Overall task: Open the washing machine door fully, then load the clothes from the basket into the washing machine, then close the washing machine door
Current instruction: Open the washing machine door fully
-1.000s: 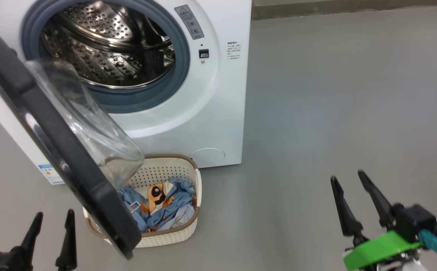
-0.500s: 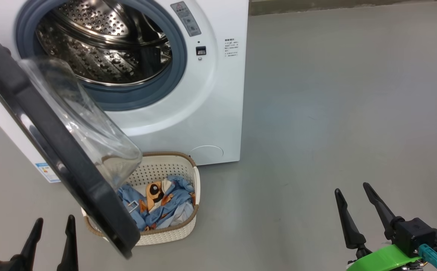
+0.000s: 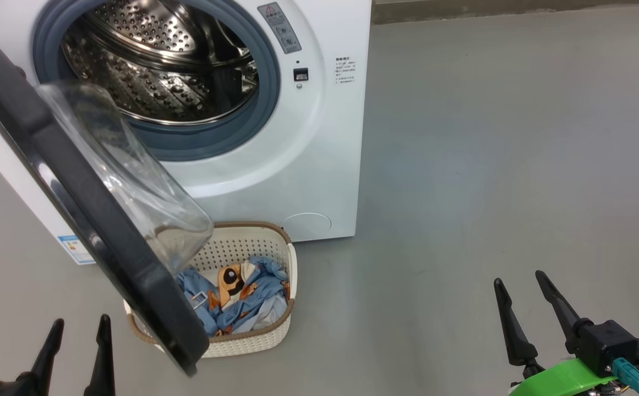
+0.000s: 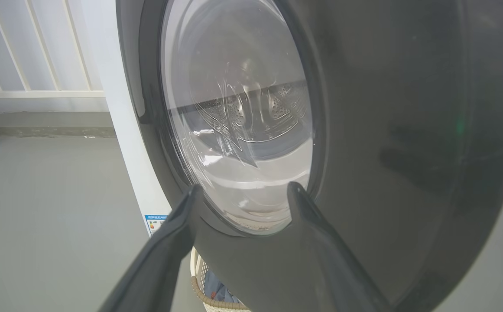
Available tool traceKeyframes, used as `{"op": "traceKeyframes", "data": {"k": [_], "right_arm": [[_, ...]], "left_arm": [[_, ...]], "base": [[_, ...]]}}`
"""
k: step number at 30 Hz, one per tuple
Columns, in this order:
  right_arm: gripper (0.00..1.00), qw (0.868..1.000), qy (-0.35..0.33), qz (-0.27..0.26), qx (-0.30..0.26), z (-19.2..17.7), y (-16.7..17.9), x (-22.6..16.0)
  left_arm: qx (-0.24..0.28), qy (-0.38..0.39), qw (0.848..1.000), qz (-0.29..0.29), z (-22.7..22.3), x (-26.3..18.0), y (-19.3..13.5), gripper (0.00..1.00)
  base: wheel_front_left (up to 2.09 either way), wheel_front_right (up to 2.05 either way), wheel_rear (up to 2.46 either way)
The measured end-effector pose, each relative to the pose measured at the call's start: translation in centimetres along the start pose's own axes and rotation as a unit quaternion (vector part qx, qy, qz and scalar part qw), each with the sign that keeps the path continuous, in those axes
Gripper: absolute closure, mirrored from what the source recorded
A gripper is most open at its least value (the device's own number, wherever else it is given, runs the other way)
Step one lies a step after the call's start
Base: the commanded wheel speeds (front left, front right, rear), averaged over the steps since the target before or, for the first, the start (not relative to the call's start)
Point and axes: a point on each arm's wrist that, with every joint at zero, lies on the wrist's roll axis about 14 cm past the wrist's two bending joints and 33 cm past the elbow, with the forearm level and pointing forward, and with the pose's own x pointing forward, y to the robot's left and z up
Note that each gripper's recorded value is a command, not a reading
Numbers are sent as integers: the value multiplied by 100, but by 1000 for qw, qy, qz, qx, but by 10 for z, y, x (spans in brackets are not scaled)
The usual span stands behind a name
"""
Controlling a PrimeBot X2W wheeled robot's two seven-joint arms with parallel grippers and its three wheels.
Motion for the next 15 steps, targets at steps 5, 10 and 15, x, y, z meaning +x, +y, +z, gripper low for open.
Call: {"op": "traceKeyframes", "data": {"k": [5, 10, 15], "right_arm": [[0, 1000, 5, 0, 0, -4, 1, 0], [0, 1000, 10, -4, 2, -7, -1, 0], [0, 1000, 15, -3, -5, -10, 0, 1]], "left_arm": [[0, 1, 1000, 1, -1, 0, 0, 0], [1, 1, 1000, 1, -1, -1, 0, 0], [2, 2, 1000, 0, -1, -3, 0, 0]], "base": [[0, 0, 0], [0, 0, 0], [0, 0, 0]]}}
